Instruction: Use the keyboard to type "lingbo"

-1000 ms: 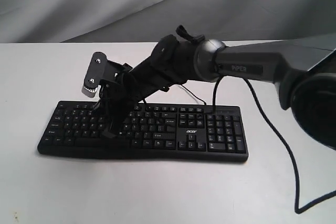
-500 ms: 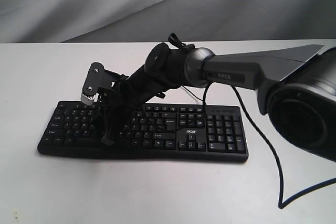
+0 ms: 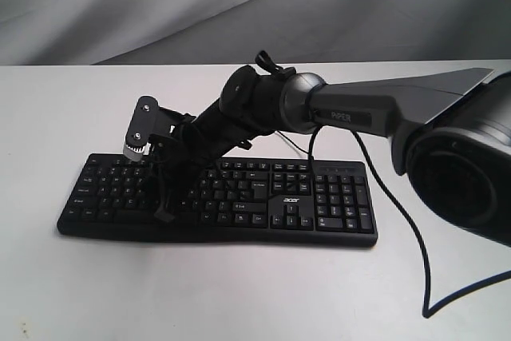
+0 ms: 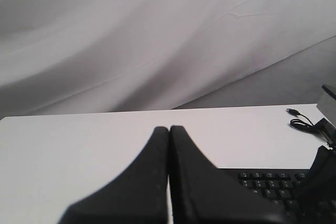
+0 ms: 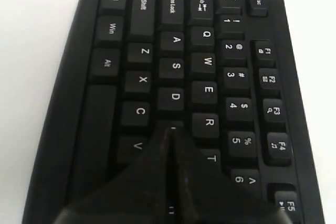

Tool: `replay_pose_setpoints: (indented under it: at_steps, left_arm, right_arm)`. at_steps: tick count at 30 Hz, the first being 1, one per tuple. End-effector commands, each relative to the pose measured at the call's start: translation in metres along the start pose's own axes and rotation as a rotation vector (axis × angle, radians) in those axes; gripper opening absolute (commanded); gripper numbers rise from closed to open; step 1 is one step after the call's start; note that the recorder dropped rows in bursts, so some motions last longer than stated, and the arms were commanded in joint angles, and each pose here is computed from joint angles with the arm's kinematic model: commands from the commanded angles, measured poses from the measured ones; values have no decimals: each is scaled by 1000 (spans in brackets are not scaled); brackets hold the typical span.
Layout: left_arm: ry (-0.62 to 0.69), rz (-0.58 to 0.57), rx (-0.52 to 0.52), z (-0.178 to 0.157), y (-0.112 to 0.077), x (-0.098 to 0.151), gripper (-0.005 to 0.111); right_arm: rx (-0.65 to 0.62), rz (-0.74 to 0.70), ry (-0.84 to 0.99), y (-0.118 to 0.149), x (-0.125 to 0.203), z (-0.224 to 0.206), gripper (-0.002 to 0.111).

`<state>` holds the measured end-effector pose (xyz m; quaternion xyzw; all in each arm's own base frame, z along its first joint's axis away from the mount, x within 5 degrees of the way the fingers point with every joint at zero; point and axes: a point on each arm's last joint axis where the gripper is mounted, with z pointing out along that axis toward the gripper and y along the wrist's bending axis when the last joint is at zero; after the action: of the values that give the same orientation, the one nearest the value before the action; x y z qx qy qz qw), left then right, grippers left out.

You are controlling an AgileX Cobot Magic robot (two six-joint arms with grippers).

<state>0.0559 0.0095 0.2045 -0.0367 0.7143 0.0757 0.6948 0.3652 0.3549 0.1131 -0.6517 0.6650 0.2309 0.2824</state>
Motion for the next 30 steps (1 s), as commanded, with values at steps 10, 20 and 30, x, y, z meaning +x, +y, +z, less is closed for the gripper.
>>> replay_pose_setpoints:
  at_steps: [10,20,30]
  left_arm:
    - [-10,-2,7,0,-1,0,1]
    - [-10,-2,7,0,-1,0,1]
    - [-10,-2,7,0,-1,0,1]
  right_arm:
    - [-6,-17,5,1,-12,-16,0]
    - [-50,-15,30,14,-9,-14,0]
    - [-56,1,42,13,0,-3,0]
